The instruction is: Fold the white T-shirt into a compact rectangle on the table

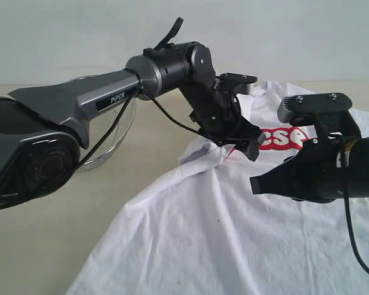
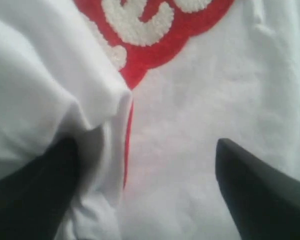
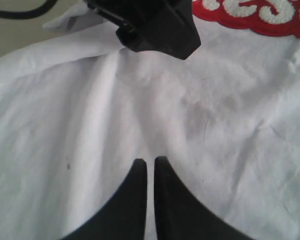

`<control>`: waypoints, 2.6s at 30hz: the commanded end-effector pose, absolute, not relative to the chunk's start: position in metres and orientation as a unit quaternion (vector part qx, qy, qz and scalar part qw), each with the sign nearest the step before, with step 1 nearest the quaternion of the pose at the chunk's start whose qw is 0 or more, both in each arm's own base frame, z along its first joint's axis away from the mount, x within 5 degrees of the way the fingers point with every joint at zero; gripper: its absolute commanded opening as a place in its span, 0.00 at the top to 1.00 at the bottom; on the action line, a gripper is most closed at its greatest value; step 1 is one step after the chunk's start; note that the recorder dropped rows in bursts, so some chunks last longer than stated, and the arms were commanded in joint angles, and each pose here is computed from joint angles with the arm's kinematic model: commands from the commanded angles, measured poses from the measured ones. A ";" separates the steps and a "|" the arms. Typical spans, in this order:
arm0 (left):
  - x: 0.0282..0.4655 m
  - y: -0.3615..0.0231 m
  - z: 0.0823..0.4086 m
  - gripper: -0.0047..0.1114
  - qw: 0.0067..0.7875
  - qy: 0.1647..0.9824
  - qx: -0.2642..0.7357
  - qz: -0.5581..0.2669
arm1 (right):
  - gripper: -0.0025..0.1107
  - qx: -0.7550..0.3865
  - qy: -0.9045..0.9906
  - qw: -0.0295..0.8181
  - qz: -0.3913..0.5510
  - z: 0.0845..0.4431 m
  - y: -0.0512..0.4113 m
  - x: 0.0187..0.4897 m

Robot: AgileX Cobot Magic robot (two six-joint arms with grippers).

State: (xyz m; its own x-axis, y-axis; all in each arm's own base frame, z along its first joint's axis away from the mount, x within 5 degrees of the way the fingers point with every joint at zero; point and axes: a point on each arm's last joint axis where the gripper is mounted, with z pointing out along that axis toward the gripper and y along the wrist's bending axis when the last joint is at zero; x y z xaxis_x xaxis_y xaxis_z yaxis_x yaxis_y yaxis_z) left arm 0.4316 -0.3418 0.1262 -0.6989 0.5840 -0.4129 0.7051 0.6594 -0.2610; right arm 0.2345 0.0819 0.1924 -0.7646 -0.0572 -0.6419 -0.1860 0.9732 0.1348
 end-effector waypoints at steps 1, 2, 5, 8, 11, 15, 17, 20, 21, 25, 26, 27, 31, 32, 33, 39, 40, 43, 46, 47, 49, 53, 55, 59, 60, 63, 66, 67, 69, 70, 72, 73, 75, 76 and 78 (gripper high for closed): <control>0.429 -0.343 0.132 0.25 0.146 0.895 0.367 -0.207 | 0.98 -0.060 0.934 0.339 0.093 0.193 0.078 0.235; 0.429 -0.344 0.132 0.25 0.147 0.894 0.369 -0.207 | 0.98 -0.060 0.934 0.339 0.093 0.193 0.078 0.235; 0.426 -0.347 0.136 0.25 0.149 0.889 0.381 -0.206 | 0.98 -0.060 0.934 0.339 0.093 0.193 0.078 0.235; 0.425 -0.346 0.149 0.25 0.156 0.885 0.385 -0.208 | 0.98 -0.062 0.934 0.339 0.092 0.193 0.078 0.235; 0.422 -0.345 0.164 0.25 0.156 0.884 0.387 -0.211 | 0.98 -0.063 0.933 0.341 0.092 0.193 0.078 0.235; 0.419 -0.343 0.177 0.25 0.158 0.882 0.390 -0.213 | 0.98 -0.063 0.931 0.347 0.093 0.194 0.079 0.236; 0.419 -0.342 0.182 0.25 0.164 0.880 0.395 -0.209 | 0.98 -0.063 0.932 0.345 0.093 0.194 0.079 0.236; 0.419 -0.339 0.190 0.25 0.166 0.879 0.399 -0.201 | 0.98 -0.064 0.934 0.340 0.092 0.193 0.078 0.235; 0.420 -0.337 0.192 0.25 0.170 0.879 0.402 -0.191 | 0.98 -0.064 0.934 0.340 0.092 0.193 0.078 0.235; 0.428 -0.323 0.198 0.25 0.186 0.887 0.403 -0.124 | 0.98 -0.064 0.934 0.339 0.091 0.193 0.078 0.235; 0.431 -0.318 0.199 0.25 0.189 0.891 0.400 -0.104 | 0.98 -0.064 0.934 0.339 0.091 0.193 0.078 0.235; 0.433 -0.313 0.198 0.25 0.188 0.894 0.397 -0.092 | 0.98 -0.064 0.934 0.339 0.091 0.193 0.078 0.235; 0.447 -0.288 0.197 0.25 0.174 0.914 0.359 -0.066 | 0.98 -0.064 0.934 0.339 0.091 0.193 0.078 0.235; 0.450 -0.280 0.197 0.25 0.166 0.921 0.344 -0.069 | 0.98 -0.064 0.934 0.339 0.091 0.193 0.078 0.235; 0.452 -0.275 0.196 0.26 0.160 0.925 0.336 -0.072 | 0.98 -0.064 0.934 0.339 0.091 0.193 0.078 0.235; 0.471 -0.242 0.195 0.29 0.135 0.939 0.258 -0.185 | 0.98 -0.065 0.934 0.339 0.091 0.193 0.078 0.235; 0.473 -0.239 0.195 0.29 0.132 0.938 0.246 -0.206 | 0.98 -0.065 0.934 0.339 0.091 0.193 0.078 0.235; 0.476 -0.236 0.187 0.29 0.123 0.938 0.238 -0.220 | 0.98 -0.065 0.934 0.339 0.091 0.193 0.078 0.235; 0.474 -0.243 0.175 0.29 0.109 0.936 0.238 -0.234 | 0.98 -0.065 0.934 0.339 0.091 0.193 0.078 0.235; 0.474 -0.246 0.170 0.29 0.103 0.936 0.237 -0.240 | 0.98 -0.065 0.934 0.339 0.091 0.193 0.078 0.235; 0.471 -0.252 0.161 0.29 0.093 0.935 0.239 -0.244 | 0.98 -0.066 0.934 0.339 0.090 0.193 0.078 0.235; 0.469 -0.257 0.147 0.29 0.079 0.937 0.243 -0.238 | 0.98 -0.066 0.934 0.339 0.090 0.193 0.078 0.235; 0.470 -0.257 0.142 0.30 0.075 0.938 0.243 -0.236 | 0.98 -0.066 0.934 0.339 0.090 0.193 0.078 0.235; 0.469 -0.258 0.140 0.39 0.073 0.938 0.243 -0.238 | 0.98 -0.066 0.934 0.339 0.090 0.193 0.078 0.235; 0.469 -0.258 0.140 0.42 0.073 0.938 0.243 -0.238 | 0.98 -0.066 0.934 0.339 0.090 0.193 0.078 0.235; 0.469 -0.258 0.140 0.47 0.073 0.938 0.243 -0.238 | 0.98 -0.066 0.934 0.340 0.091 0.193 0.078 0.235; 0.469 -0.259 0.139 0.47 0.071 0.937 0.242 -0.241 | 0.98 -0.066 0.934 0.340 0.091 0.193 0.078 0.235; 0.468 -0.261 0.139 0.47 0.071 0.936 0.243 -0.243 | 0.98 -0.066 0.933 0.341 0.091 0.193 0.078 0.235; 0.466 -0.263 0.138 0.47 0.069 0.936 0.245 -0.243 | 0.98 -0.066 0.933 0.342 0.091 0.193 0.079 0.235; 0.465 -0.266 0.137 0.47 0.067 0.936 0.246 -0.244 | 0.98 -0.066 0.933 0.342 0.091 0.193 0.079 0.235; 0.463 -0.270 0.132 0.47 0.061 0.935 0.248 -0.247 | 0.98 -0.066 0.933 0.342 0.091 0.193 0.079 0.235; 0.462 -0.272 0.128 0.47 0.056 0.934 0.248 -0.250 | 0.98 -0.066 0.933 0.342 0.091 0.193 0.079 0.235; 0.459 -0.277 0.121 0.47 0.047 0.933 0.247 -0.256 | 0.98 -0.067 0.933 0.342 0.091 0.193 0.079 0.235; 0.458 -0.278 0.117 0.47 0.043 0.933 0.247 -0.257 | 0.98 -0.067 0.933 0.342 0.091 0.193 0.079 0.235; 0.456 -0.281 0.111 0.47 0.037 0.933 0.249 -0.256 | 0.98 -0.067 0.933 0.342 0.091 0.193 0.079 0.235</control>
State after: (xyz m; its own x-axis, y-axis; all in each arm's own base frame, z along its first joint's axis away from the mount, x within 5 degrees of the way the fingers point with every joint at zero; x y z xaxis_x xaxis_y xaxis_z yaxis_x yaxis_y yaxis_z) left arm 0.4607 -0.2736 0.1169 -0.8757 0.4356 -0.2083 0.4814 0.7546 -0.4460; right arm 0.2348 0.0807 0.1922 -0.7657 -0.0579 -0.6406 -0.1841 0.9740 0.1320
